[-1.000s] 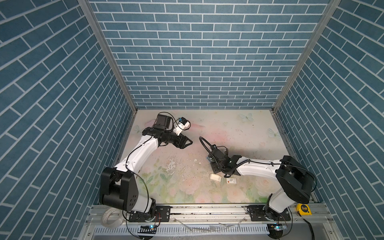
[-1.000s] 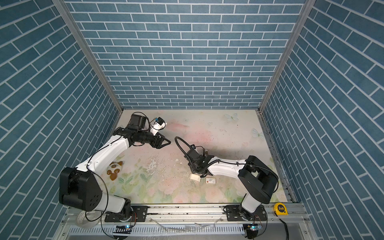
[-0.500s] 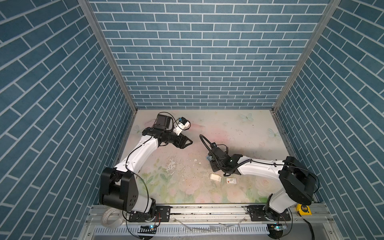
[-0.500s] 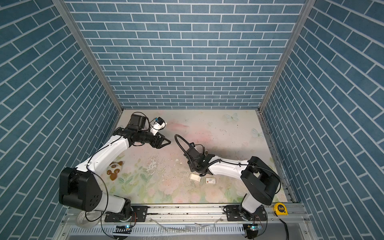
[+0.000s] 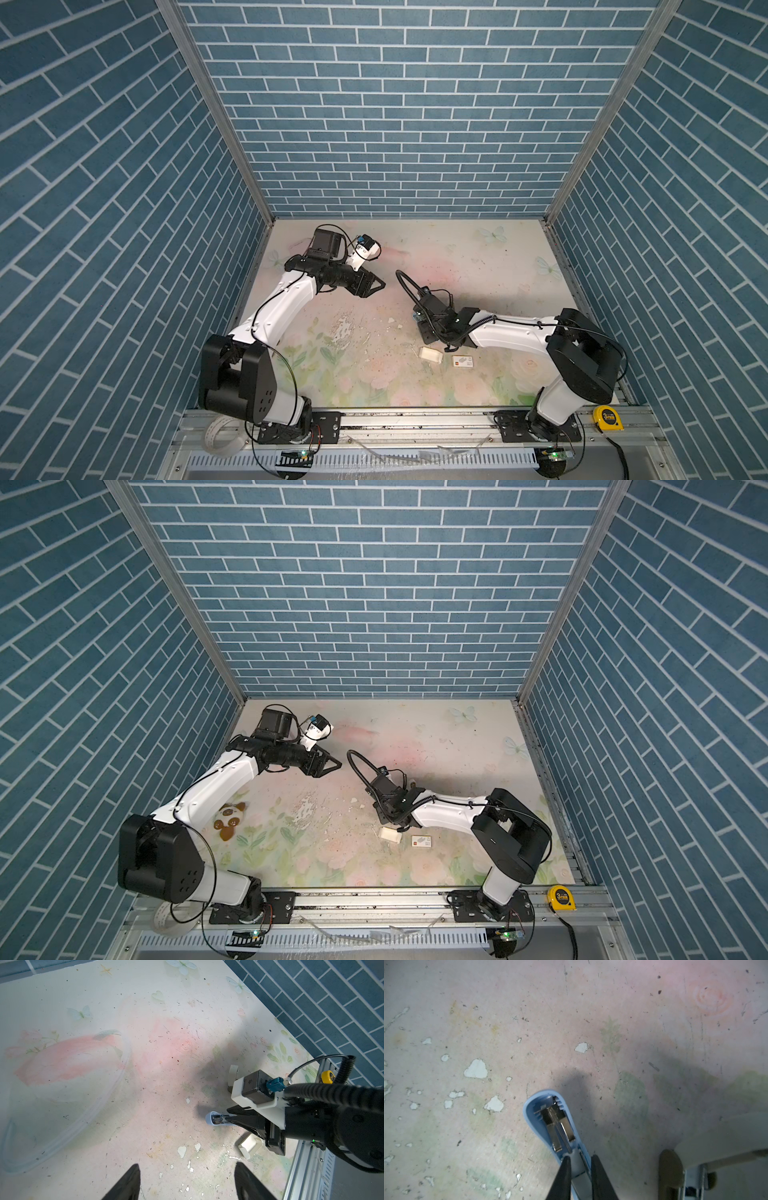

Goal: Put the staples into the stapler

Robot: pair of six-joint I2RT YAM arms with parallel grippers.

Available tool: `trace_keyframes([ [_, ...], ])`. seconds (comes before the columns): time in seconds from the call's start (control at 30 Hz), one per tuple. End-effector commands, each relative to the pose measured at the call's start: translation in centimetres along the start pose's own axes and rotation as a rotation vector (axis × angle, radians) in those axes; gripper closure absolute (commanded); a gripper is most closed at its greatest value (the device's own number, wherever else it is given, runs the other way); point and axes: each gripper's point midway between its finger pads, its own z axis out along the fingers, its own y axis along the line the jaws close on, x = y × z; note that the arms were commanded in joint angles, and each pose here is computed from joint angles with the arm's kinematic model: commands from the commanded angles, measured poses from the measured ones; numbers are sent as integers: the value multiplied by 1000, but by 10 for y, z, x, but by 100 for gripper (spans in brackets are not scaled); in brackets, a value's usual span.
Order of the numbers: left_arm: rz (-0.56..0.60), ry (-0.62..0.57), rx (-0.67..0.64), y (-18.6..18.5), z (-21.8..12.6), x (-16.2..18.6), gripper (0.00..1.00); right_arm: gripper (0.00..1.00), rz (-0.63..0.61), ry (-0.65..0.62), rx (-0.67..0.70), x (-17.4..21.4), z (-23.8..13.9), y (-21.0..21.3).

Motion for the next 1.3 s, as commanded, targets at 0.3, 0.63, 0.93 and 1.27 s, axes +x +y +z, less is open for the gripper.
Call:
trace_keyframes([
  [0.3, 5, -14, 2, -2, -5, 0, 27, 80, -22, 27, 21, 8, 0, -7],
  [0.63, 3, -12, 3, -2, -4, 1, 27, 81, -13, 37, 28, 15, -1, -10],
  [0.93, 6, -14, 1, -2, -5, 0, 27, 82, -10, 31, 29, 16, -6, -12],
  [1.27, 5, -13, -1, -1, -5, 1, 27, 82, -14, 28, 39, 13, -5, -13],
])
